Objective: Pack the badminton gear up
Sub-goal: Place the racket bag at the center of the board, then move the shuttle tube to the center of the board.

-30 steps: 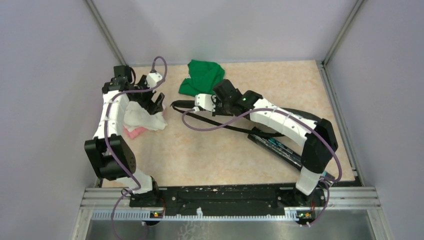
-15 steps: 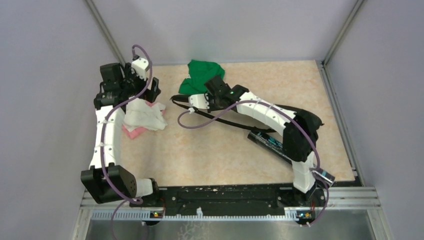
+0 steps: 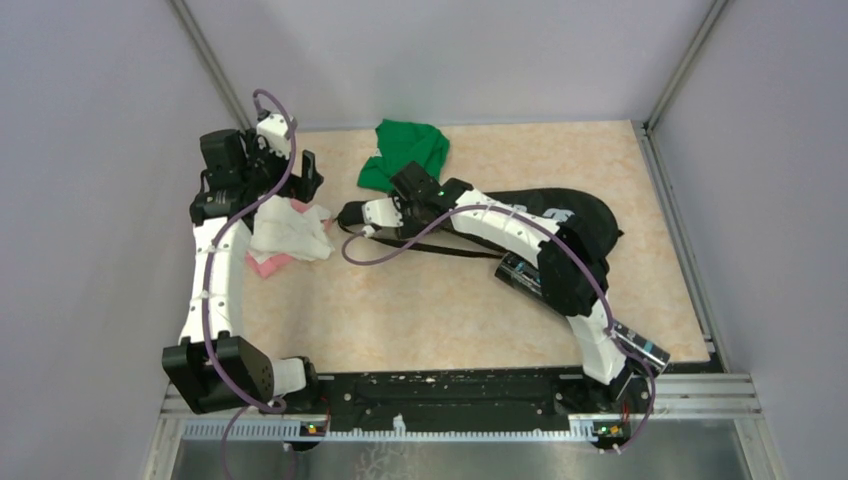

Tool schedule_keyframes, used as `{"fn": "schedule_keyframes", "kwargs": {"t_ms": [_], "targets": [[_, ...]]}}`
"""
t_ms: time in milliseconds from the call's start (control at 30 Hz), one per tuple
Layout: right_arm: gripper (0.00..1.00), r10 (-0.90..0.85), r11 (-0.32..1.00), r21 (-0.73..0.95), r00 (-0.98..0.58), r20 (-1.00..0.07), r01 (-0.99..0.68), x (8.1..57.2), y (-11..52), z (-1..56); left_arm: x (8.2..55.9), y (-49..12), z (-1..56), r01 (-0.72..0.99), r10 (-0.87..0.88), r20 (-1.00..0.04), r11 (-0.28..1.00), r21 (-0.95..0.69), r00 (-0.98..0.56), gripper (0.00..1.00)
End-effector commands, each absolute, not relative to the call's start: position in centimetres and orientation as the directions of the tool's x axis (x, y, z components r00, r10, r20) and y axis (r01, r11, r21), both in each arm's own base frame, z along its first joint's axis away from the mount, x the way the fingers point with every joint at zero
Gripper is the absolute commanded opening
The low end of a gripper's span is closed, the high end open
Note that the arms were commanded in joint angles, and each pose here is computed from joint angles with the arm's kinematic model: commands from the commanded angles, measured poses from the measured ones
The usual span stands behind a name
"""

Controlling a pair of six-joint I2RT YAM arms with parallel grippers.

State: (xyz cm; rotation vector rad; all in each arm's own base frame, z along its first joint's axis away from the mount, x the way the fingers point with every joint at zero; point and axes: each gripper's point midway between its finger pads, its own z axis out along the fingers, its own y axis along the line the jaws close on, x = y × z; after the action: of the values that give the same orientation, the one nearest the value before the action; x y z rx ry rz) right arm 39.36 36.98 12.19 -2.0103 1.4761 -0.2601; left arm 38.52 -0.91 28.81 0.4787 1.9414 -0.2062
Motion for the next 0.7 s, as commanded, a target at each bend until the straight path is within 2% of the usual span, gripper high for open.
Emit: {"fn": "schedule_keyframes", "kwargs": {"t_ms": [0, 67, 167, 433, 600, 667], "targets": [[0.68, -0.89, -0.01, -0.649, 0.302, -0.341, -0.761, 40.2, 38.7, 18.5, 38.4, -1.3, 31.7, 0.41, 0.212, -0.945, 0.907, 0.096, -0.248, 0.99], [0.79, -0.882, 0.041, -0.626, 0.266, -0.388, -0.779, 39.5, 38.5, 19.5, 38.5, -1.4, 31.8, 0.412, 0.208, -0.947, 0.906, 0.093, -0.244, 0.99], [0.87, -0.863, 0.116, -0.581, 0.208, -0.461, -0.806, 38.0, 37.6, 21.2, 38.5, -1.4, 32.0, 0.411, 0.201, -0.95, 0.907, 0.09, -0.238, 0.99], [0.88, -0.833, 0.248, -0.375, 0.001, -0.554, -0.894, 31.8, 30.1, 21.4, 38.7, -2.0, 31.7, 0.427, 0.162, -0.954, 0.904, 0.041, -0.251, 0.99], [0.98, -0.846, 0.329, -0.261, -0.16, -0.509, -0.907, 27.9, 23.0, 18.5, 38.6, -2.6, 31.5, 0.456, 0.159, -0.955, 0.889, 0.028, -0.251, 0.99], [0.98, -0.847, 0.364, -0.233, -0.217, -0.486, -0.902, 26.4, 20.4, 17.6, 38.7, -2.6, 31.4, 0.456, 0.16, -0.955, 0.89, 0.03, -0.249, 0.99]]}}
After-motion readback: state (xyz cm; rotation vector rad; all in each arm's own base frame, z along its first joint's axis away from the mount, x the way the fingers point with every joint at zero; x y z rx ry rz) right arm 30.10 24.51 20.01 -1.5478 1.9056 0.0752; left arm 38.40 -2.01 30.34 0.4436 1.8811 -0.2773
